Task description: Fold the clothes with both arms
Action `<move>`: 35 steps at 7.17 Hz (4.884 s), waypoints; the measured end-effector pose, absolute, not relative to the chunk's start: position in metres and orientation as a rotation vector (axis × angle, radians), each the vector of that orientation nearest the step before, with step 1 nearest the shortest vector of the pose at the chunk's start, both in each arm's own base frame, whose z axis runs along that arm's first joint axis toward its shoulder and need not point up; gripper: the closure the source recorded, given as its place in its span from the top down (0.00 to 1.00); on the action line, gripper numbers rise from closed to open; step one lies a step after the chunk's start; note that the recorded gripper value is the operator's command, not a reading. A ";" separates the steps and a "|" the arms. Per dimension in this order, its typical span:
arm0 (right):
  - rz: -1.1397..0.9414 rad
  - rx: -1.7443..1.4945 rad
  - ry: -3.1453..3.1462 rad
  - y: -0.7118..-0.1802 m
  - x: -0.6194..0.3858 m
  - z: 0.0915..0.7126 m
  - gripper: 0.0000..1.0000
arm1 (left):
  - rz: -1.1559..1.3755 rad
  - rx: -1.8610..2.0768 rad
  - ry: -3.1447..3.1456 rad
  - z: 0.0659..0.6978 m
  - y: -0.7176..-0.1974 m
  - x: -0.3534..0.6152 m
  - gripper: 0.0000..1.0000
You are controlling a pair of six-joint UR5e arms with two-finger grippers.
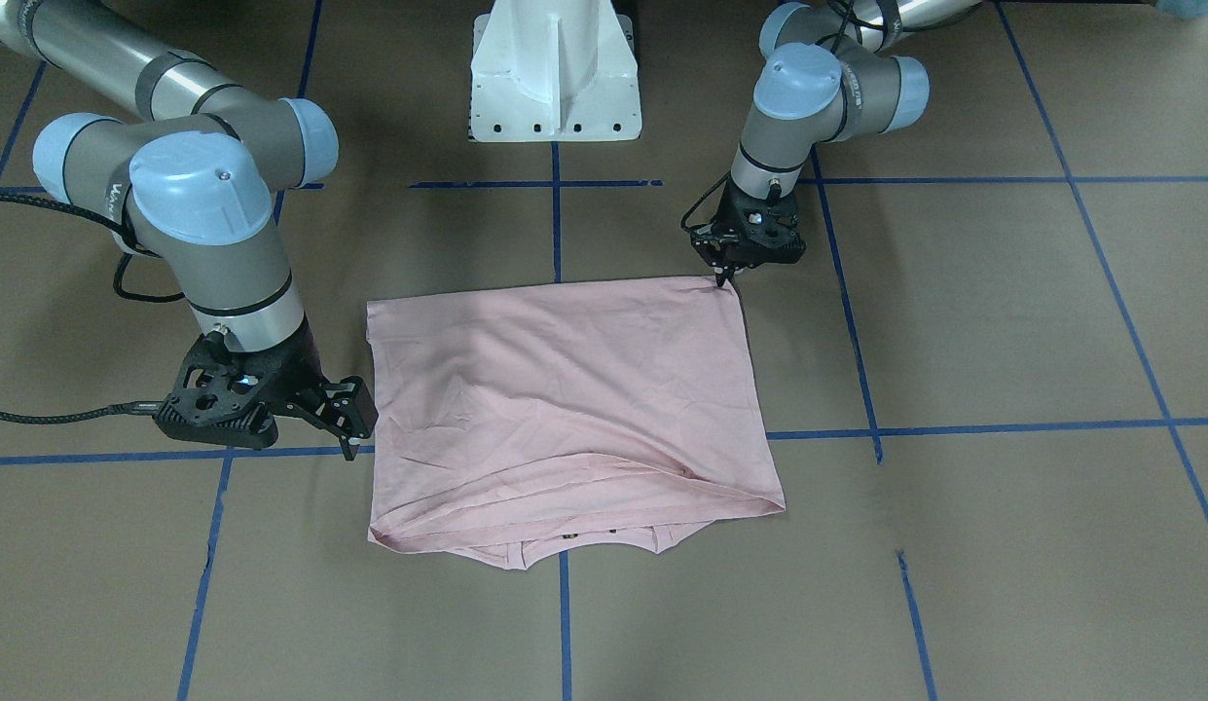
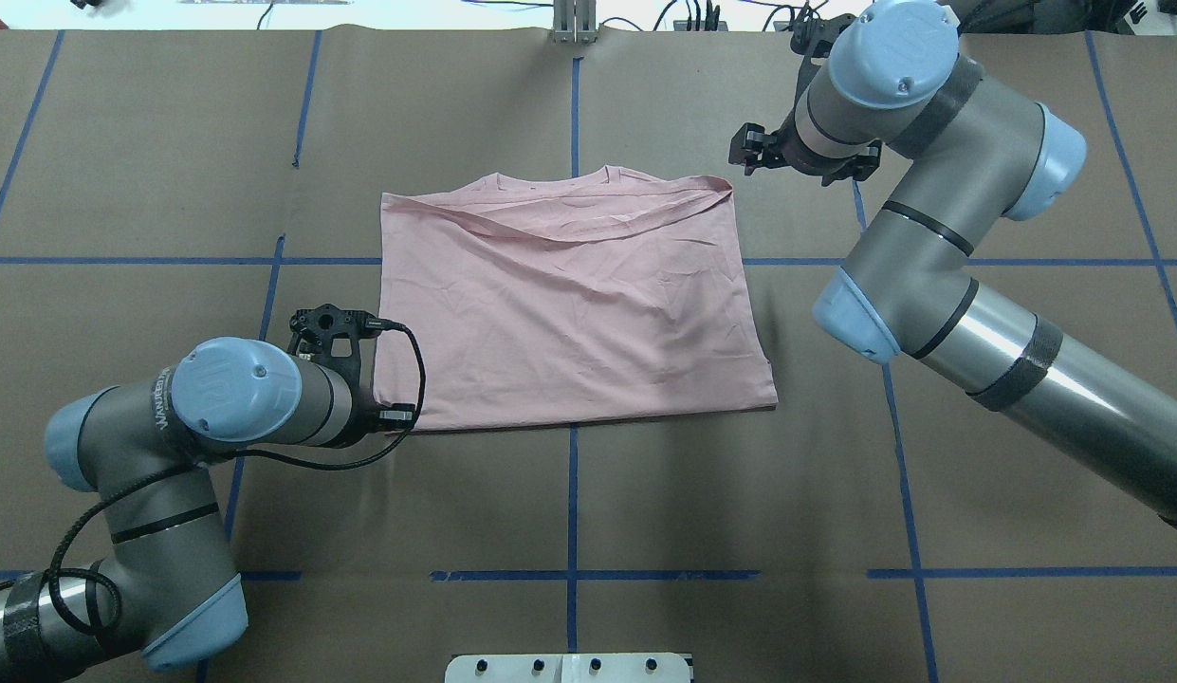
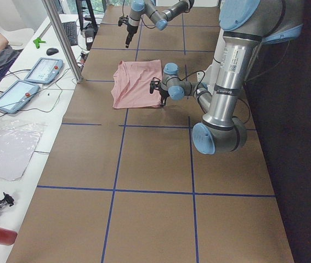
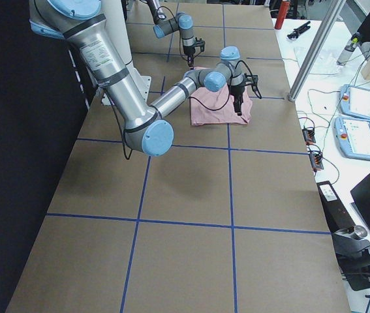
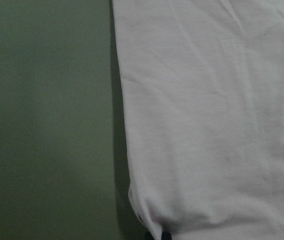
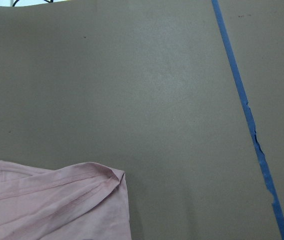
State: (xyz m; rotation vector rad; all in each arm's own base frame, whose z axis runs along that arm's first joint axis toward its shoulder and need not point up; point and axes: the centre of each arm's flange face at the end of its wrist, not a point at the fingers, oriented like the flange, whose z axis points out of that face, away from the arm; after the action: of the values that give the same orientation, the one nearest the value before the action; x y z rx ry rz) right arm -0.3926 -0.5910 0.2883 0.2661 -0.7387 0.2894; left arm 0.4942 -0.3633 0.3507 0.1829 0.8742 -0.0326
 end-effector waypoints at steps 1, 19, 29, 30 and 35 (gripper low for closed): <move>0.284 0.277 -0.754 -0.589 -0.394 0.283 0.84 | -0.024 0.190 0.881 0.347 -0.363 0.490 0.00; -0.050 0.386 -0.756 -0.499 -0.568 0.161 0.91 | 0.259 0.655 0.620 0.450 -0.741 0.272 1.00; -0.517 0.471 -0.472 -0.488 -0.665 0.180 0.26 | 0.246 0.645 0.621 0.461 -0.730 0.264 1.00; -0.518 0.471 -0.473 -0.488 -0.664 0.180 0.17 | 0.247 0.645 0.621 0.461 -0.730 0.264 1.00; -0.517 0.469 -0.472 -0.486 -0.666 0.182 0.00 | 0.247 0.649 0.622 0.460 -0.730 0.263 1.00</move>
State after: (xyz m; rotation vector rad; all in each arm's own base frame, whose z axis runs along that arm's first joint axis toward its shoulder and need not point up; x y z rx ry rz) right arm -0.6656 -0.4857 0.1818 0.4686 -0.4718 -0.5172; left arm 0.2632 -0.7299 0.4603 0.6492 0.6222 0.2468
